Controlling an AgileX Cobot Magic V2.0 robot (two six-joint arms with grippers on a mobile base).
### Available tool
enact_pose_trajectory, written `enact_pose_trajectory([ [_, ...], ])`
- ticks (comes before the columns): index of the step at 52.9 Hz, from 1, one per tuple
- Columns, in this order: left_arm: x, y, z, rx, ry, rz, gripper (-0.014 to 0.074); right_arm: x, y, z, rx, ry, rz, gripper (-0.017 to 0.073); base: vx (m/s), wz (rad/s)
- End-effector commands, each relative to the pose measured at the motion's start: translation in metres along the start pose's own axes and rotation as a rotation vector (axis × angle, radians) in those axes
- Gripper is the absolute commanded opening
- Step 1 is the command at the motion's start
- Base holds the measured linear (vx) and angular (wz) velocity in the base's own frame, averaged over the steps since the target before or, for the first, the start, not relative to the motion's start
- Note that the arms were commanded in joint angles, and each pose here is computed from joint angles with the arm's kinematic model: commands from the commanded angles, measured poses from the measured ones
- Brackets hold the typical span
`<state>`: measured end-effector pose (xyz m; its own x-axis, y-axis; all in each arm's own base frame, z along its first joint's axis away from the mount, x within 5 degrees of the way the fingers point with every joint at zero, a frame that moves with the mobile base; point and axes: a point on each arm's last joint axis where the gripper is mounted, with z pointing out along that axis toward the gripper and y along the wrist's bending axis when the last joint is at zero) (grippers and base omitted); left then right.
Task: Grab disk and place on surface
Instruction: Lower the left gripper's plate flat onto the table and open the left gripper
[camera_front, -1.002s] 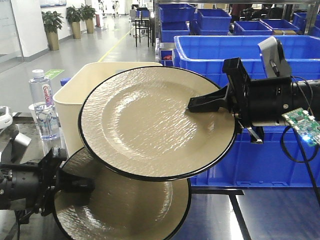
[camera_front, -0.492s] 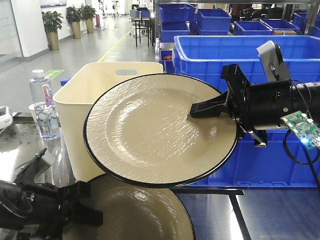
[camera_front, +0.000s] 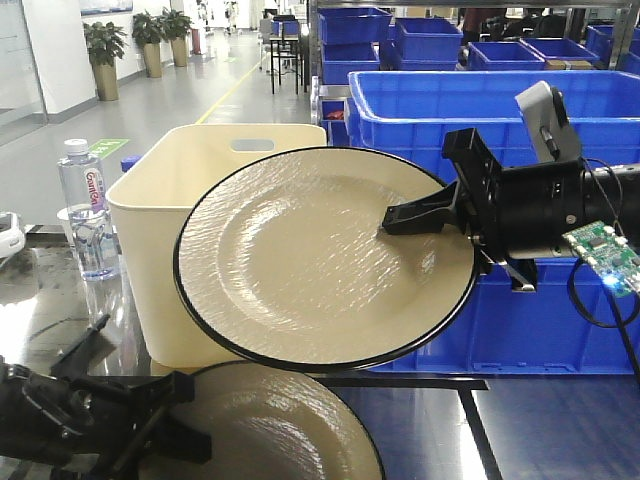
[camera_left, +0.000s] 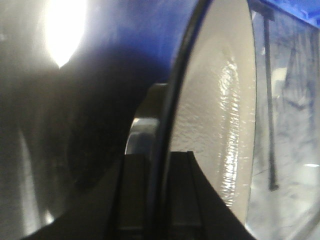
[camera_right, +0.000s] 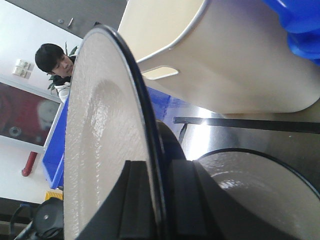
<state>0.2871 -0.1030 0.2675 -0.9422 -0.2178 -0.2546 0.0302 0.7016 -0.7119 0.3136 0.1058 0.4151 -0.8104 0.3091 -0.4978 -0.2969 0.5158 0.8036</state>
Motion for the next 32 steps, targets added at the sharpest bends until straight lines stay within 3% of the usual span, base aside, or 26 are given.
enact_pose_trajectory([
  [1,-0.004,-0.017,-0.008,0.086,-0.029,-0.025,0.0029,-0.009,0.03,-0.019,-0.104,-0.112,0.008,-0.0008,0.0,0.0],
  [14,-0.003,-0.001,-0.003,-0.047,0.016,0.074,0.0124,-0.009,0.03,-0.019,-0.101,-0.11,0.006,-0.0008,0.0,0.0],
  [32,-0.001,0.01,-0.012,-0.186,0.05,0.193,0.0492,-0.008,0.029,-0.019,-0.097,-0.107,0.003,-0.0008,0.0,0.0],
])
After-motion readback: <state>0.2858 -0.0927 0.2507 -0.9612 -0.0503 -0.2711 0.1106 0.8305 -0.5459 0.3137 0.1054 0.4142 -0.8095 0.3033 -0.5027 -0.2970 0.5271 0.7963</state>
